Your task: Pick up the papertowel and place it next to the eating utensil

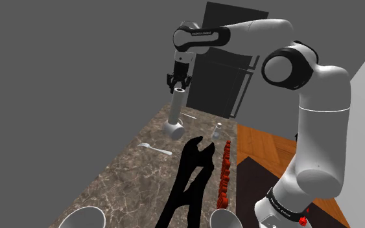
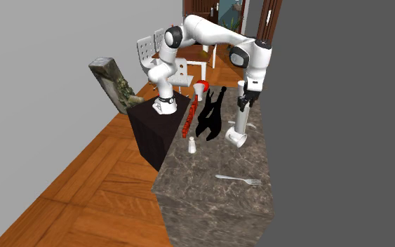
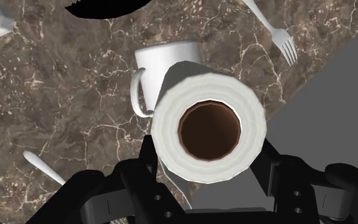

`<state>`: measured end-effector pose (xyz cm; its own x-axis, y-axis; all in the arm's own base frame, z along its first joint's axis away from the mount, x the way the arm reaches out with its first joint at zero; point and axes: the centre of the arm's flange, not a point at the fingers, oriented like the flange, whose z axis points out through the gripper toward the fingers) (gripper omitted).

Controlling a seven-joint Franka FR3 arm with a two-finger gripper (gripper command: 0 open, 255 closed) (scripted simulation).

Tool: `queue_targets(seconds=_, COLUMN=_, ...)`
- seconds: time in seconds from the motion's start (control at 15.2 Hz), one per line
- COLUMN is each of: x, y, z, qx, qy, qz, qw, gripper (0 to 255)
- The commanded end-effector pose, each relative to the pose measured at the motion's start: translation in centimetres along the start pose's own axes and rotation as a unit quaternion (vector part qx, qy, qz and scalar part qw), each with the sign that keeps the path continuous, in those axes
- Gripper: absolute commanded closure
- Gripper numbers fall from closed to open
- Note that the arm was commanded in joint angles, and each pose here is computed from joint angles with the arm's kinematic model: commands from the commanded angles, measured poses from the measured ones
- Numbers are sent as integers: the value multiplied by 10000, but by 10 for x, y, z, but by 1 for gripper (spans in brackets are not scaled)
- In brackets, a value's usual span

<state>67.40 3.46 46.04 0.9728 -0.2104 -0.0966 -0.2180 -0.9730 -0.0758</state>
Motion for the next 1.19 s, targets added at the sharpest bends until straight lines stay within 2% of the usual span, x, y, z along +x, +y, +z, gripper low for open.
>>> queue_targets(seconds=0.0, x=-1, y=-25, z=6, qx=-8, qy=-31, qz=6, qw=10000, gripper=255)
queue_targets(seconds=0.92, x=-6, y=-212, z=20, qx=-8, qy=-31, qz=6, qw=10000, gripper=255)
queue_targets(seconds=1.12, x=-5, y=-211, z=36, qx=-8, qy=-31, qz=6, qw=10000, gripper=255)
